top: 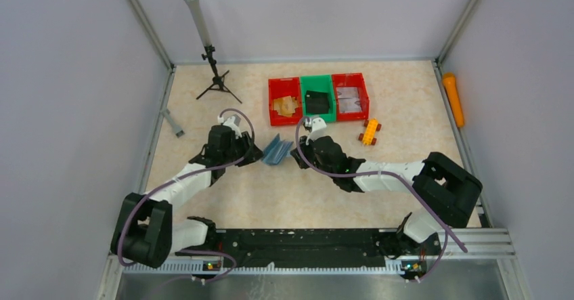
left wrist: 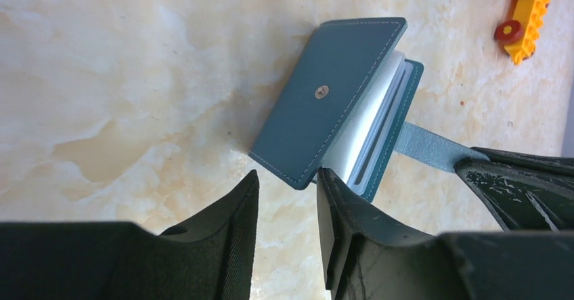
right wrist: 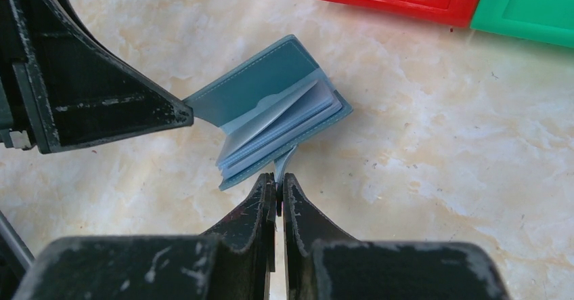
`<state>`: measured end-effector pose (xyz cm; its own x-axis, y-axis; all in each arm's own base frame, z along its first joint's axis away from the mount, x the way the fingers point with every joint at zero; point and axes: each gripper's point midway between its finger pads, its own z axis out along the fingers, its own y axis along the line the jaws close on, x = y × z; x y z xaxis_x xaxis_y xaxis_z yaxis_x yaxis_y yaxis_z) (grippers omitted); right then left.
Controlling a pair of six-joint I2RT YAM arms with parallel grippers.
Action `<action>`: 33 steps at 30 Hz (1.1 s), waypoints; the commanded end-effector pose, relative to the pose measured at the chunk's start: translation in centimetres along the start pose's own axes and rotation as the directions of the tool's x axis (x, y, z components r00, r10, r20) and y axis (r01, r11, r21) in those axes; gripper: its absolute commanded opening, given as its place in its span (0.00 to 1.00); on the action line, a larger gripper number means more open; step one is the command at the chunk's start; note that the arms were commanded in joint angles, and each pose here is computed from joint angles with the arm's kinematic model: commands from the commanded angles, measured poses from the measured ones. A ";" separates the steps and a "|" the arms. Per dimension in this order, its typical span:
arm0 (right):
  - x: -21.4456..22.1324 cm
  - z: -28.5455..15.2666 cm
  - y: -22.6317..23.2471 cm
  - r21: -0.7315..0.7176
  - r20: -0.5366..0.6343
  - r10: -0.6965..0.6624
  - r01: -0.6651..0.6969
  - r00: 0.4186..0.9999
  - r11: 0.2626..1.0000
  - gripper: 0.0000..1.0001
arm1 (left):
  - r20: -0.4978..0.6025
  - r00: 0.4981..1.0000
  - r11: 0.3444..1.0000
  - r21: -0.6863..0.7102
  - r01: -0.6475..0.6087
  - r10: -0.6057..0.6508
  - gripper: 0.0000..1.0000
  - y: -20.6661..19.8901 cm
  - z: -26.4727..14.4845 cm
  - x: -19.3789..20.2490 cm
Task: Take the credit cards out of the card holder
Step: Open the card holder at the center of the board.
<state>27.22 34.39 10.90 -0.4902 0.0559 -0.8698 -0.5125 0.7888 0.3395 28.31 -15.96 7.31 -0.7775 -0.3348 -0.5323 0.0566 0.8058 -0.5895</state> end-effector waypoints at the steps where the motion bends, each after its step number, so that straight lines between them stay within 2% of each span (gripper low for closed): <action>1: -2.7 -0.5 0.8 -0.031 0.074 0.023 -0.021 0.997 0.999 0.00 | 0.096 0.995 0.998 -0.062 -0.024 0.030 0.41 0.8 -1.0 -1.6; 11: -2.7 -0.5 1.0 -0.043 0.073 0.021 -0.018 0.997 0.999 0.00 | 0.083 0.996 0.990 -0.138 -0.029 0.041 0.53 2.2 -1.1 -1.5; 17: -2.6 -0.5 1.2 -0.051 0.068 0.020 -0.016 0.997 0.999 0.00 | 0.065 0.996 0.988 -0.143 -0.058 0.068 0.72 2.6 -0.6 -1.3; 24: -2.4 -0.2 1.7 -0.077 0.043 0.010 -0.007 0.999 0.997 0.00 | 0.065 0.995 0.979 -0.193 -0.065 0.078 0.73 3.0 0.6 -2.9; 28: -2.2 -0.1 1.9 -0.083 0.037 0.008 -0.005 0.999 0.997 0.00 | 0.099 0.990 0.990 -0.100 -0.095 0.105 0.71 0.9 0.8 -3.9; 33: -2.0 0.1 1.9 -0.087 0.030 0.005 -0.002 1.000 0.996 0.00 | 0.129 0.982 0.991 -0.013 -0.134 0.135 0.74 -0.9 0.6 -4.3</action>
<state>26.48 35.01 10.85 -0.5083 0.0377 -0.8604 -0.5482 0.7563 0.3570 30.33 -13.87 6.29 -0.7459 -0.2931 -0.5980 0.0230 0.8861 -0.4630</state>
